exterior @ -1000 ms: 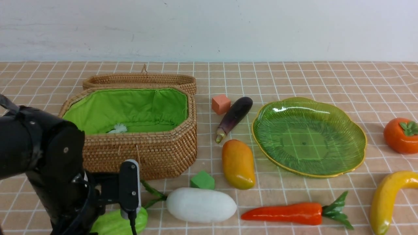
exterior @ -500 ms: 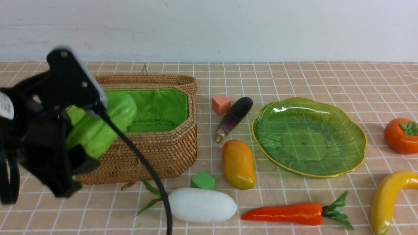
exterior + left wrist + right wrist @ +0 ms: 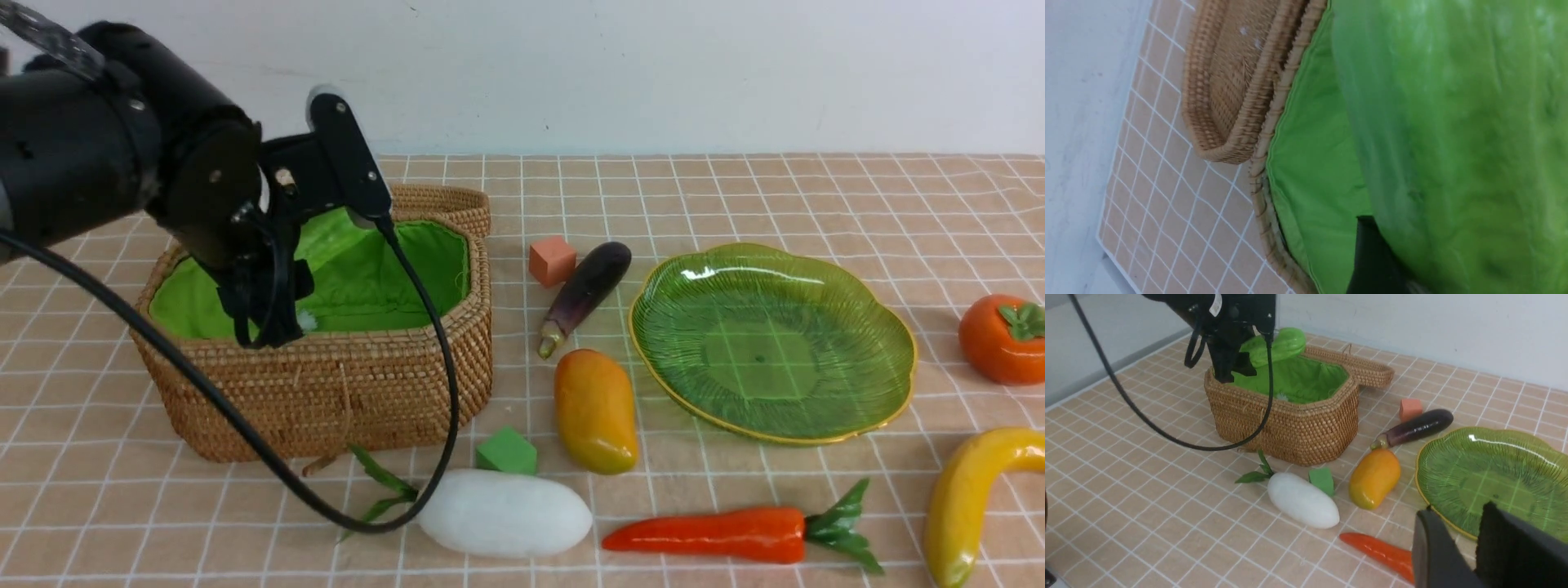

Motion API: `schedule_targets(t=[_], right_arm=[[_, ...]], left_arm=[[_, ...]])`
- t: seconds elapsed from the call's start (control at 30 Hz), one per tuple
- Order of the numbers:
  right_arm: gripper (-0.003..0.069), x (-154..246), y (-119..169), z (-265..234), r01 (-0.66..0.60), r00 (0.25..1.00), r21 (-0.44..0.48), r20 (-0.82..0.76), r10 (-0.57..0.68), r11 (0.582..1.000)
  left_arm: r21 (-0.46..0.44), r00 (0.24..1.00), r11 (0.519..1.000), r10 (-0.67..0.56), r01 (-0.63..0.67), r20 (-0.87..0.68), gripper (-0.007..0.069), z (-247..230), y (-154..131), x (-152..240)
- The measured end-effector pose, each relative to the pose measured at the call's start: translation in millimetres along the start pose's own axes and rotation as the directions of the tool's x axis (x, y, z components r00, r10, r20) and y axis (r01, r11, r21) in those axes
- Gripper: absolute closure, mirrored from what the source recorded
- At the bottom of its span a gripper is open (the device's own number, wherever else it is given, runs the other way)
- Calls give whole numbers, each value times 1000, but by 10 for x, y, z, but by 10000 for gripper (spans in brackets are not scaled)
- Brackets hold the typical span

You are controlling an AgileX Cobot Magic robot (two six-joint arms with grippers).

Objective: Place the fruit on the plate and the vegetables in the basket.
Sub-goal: Take a chayote with your left arm and place it on the basket on the left, then take a daikon with your left arm and place it on the basket on the left.

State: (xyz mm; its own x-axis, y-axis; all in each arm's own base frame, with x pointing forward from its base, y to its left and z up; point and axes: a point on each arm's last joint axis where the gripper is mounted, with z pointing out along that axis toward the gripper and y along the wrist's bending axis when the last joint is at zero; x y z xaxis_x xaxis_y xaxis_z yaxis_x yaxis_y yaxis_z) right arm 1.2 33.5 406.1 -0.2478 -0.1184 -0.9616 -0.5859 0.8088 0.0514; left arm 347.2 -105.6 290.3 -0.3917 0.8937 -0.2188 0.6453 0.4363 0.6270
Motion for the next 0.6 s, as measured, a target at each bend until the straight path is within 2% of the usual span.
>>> schedule_targets(t=[0.1,0.23,0.3,0.33,0.43,0.5,0.57,0.6], right_arm=[[480,9,3,0,0,1000,-3,-10,0,1000],[480,8,2,0,0,1000,-2,-8,0,1000],[480,1,0,0,0,1000,0,-1,0,1000],[480,-7,-3,0,1,1000,4,8,-1,1000],[480,-6,-19,0,10,1000,21,7,-10,1000],[480,-1,-34,-1,14,1000,37,1,-14,999],[480,20,-49,-2,15,1000,54,-23,-14,998],[480,35,-51,-2,14,999,55,-39,-12,998]], left_arm=[[-33,1000,999,-18,18,-16,174,50,18,1],[-73,989,986,-151,150,-9,2,13,67,7],[-79,983,980,-185,184,1,-26,-27,85,11],[-78,971,968,-240,240,9,-36,-89,100,25],[-27,916,916,-401,401,-2,-10,-223,79,62],[52,860,859,-510,510,-18,32,-313,8,48],[179,839,822,-543,541,-38,140,-486,-163,-48],[244,855,824,-518,511,-41,202,-585,-273,-116]])
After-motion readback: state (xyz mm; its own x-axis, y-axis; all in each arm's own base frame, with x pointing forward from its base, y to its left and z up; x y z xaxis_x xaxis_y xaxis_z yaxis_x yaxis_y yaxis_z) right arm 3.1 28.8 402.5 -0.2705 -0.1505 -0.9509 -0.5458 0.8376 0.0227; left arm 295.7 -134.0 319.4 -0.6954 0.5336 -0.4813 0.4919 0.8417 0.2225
